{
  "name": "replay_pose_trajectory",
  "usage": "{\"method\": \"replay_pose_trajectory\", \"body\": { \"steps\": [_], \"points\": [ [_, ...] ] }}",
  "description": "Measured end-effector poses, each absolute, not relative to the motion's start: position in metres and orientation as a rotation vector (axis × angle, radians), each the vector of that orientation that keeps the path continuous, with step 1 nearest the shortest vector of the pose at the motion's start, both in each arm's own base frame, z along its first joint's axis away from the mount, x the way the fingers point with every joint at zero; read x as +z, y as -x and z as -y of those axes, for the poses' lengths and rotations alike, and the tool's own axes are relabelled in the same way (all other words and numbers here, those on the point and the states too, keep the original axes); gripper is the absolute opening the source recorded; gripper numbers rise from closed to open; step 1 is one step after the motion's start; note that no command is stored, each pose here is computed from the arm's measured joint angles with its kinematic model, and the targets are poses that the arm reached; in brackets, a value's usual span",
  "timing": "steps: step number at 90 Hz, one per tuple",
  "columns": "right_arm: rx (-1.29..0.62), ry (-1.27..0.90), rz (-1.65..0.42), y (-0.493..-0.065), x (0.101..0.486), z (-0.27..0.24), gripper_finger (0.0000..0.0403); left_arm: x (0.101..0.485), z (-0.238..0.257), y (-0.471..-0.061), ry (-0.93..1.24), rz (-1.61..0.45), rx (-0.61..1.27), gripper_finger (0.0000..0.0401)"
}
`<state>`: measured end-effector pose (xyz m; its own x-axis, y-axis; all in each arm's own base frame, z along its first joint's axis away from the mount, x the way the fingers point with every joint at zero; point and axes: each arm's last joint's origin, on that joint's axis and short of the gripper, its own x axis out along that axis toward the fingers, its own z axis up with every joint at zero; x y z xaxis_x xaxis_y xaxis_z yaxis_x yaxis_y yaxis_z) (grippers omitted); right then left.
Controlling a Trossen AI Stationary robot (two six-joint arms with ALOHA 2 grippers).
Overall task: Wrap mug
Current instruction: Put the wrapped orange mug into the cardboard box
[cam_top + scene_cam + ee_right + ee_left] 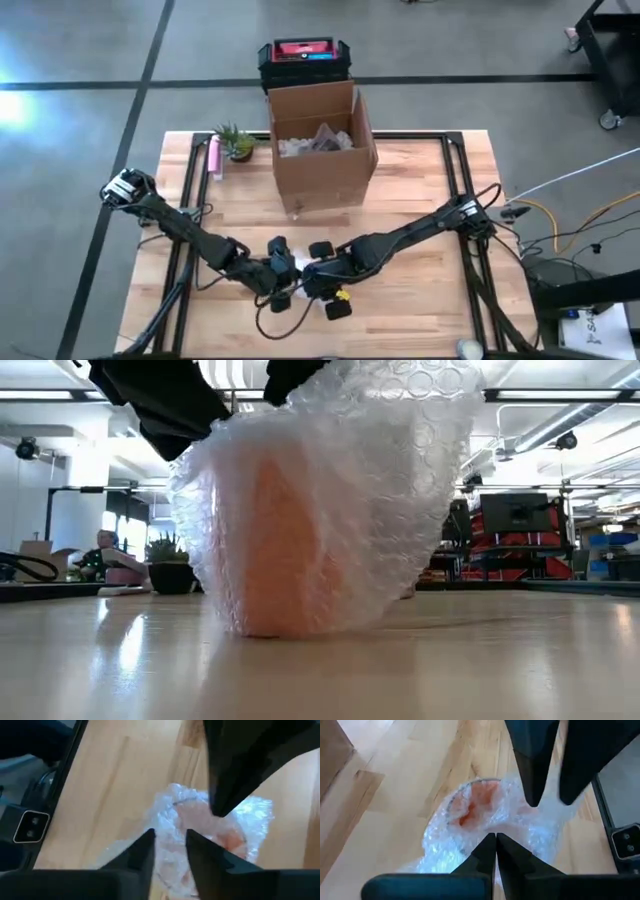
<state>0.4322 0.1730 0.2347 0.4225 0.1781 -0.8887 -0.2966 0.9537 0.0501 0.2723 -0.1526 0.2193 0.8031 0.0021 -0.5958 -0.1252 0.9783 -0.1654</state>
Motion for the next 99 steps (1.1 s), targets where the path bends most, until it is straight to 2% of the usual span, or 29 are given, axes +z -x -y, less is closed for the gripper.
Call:
{"method": "replay_pose_trajectory", "body": {
  "steps": [18,33,41,50,68,84,99],
  "points": [
    [0.257,0.105,-1.182,-0.437,0.200,-0.174,0.0238,0.217,0.152,-0.271,0.193,-0.661,0.078,0.0000],
    [0.251,0.121,-1.232,-0.443,0.173,-0.178,0.0261,0.217,0.152,-0.271,0.197,-0.664,0.073,0.0000],
    [0.250,0.143,-1.253,-0.445,0.162,-0.177,0.0241,0.217,0.152,-0.271,0.198,-0.665,0.071,0.0000],
    [0.230,0.167,-1.258,-0.446,0.156,-0.176,0.0190,0.217,0.153,-0.270,0.207,-0.679,0.046,0.0000],
    [0.244,0.186,-1.276,-0.442,0.160,-0.176,0.0030,0.218,0.154,-0.269,0.218,-0.690,0.017,0.0000],
    [0.223,0.231,-1.279,-0.428,0.185,-0.181,0.0032,0.229,0.158,-0.265,0.233,-0.670,-0.025,0.0000],
    [0.243,0.281,-1.134,-0.408,0.263,-0.185,0.0024,0.246,0.160,-0.256,0.240,-0.623,-0.057,0.0000]
  ]
}}
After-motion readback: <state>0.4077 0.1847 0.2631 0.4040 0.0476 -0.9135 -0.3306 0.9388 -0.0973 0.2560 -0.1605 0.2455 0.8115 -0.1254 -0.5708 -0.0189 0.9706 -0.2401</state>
